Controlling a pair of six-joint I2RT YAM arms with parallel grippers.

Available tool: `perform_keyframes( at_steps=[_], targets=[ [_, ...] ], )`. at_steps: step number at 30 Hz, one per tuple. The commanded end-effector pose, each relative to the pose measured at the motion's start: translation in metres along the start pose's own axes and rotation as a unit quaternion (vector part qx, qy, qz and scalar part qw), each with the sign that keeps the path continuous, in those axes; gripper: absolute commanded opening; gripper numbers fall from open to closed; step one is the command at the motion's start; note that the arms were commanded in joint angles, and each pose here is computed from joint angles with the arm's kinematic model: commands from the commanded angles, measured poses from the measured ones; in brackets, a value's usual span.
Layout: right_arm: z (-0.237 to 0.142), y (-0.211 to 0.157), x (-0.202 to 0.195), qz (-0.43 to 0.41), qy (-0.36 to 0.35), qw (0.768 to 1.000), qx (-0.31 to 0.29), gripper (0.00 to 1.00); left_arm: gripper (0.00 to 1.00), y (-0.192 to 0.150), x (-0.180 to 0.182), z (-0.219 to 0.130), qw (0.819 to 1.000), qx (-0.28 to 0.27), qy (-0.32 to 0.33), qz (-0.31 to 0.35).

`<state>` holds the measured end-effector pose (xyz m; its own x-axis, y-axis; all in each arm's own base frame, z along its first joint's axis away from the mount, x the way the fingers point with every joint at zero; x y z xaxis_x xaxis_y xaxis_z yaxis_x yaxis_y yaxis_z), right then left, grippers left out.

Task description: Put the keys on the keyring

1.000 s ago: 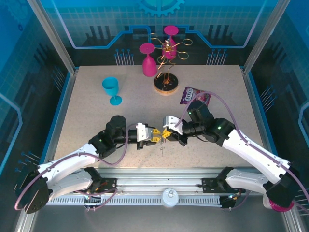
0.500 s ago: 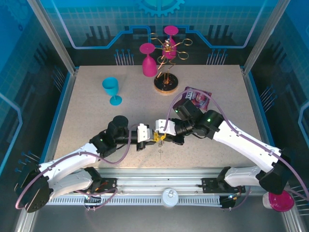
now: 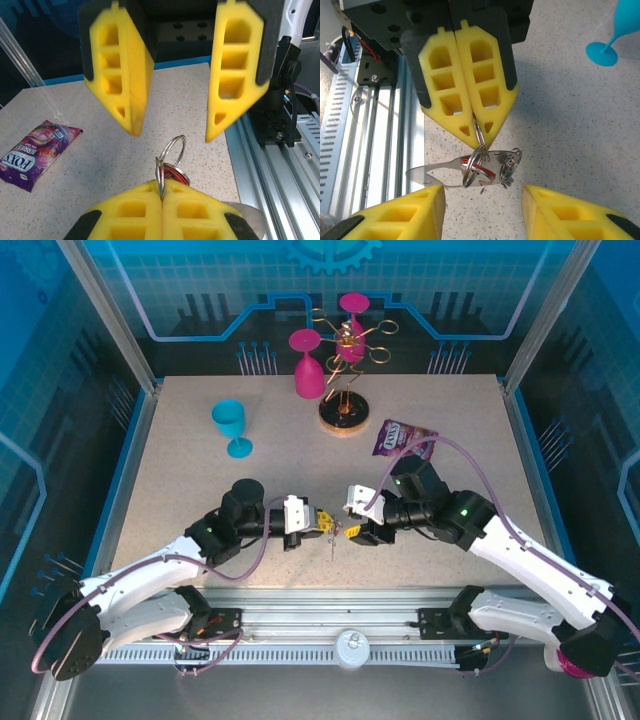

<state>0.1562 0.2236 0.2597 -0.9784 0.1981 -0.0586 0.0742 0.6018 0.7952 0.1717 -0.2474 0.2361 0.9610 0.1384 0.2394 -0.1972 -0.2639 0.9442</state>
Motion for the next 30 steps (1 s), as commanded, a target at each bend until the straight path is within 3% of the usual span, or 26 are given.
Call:
perform_keyframes(
  at_steps=[1, 6, 16, 20, 24, 30],
  targets=[
    [0.004, 0.006, -0.002, 0.028, 0.005, 0.999, -0.036, 0.43, 0.0, 0.014, 0.0, -0.004, 0.999, -0.031, 0.001, 0.024],
    [0.008, 0.008, -0.004, 0.035, 0.006, 0.998, -0.042, 0.33, 0.0, 0.015, 0.0, -0.003, 0.999, -0.031, 0.002, 0.024],
    [0.011, -0.005, -0.011, 0.061, -0.002, 0.998, -0.025, 0.0, 0.0, 0.017, -0.001, -0.006, 0.999, -0.04, 0.004, 0.031],
    [0.025, -0.025, -0.015, 0.096, 0.025, 0.995, -0.008, 0.0, 0.0, 0.024, -0.008, -0.01, 0.996, -0.073, -0.011, 0.043],
    [0.032, -0.016, -0.016, 0.108, 0.067, 0.992, -0.027, 0.0, 0.0, 0.026, -0.012, -0.011, 0.995, -0.084, -0.024, 0.047],
    [0.031, -0.001, -0.02, 0.107, 0.083, 0.99, -0.035, 0.17, 0.0, 0.026, -0.012, -0.013, 0.995, -0.082, -0.014, 0.058]
  ],
)
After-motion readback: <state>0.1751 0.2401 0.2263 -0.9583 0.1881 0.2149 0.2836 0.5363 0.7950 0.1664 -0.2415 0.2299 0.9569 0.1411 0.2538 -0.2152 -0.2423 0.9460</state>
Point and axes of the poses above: each hand's point on the last joint's axis, 136 mm out from that joint toward the fingers, its own z axis out along the fingers, its own x axis along the line the jaws close on, y = z × x, the point moved 5 cm from there along -z, back along the fingers, and after that the axes turned 2 degrees about z, right-handed, at the moved point
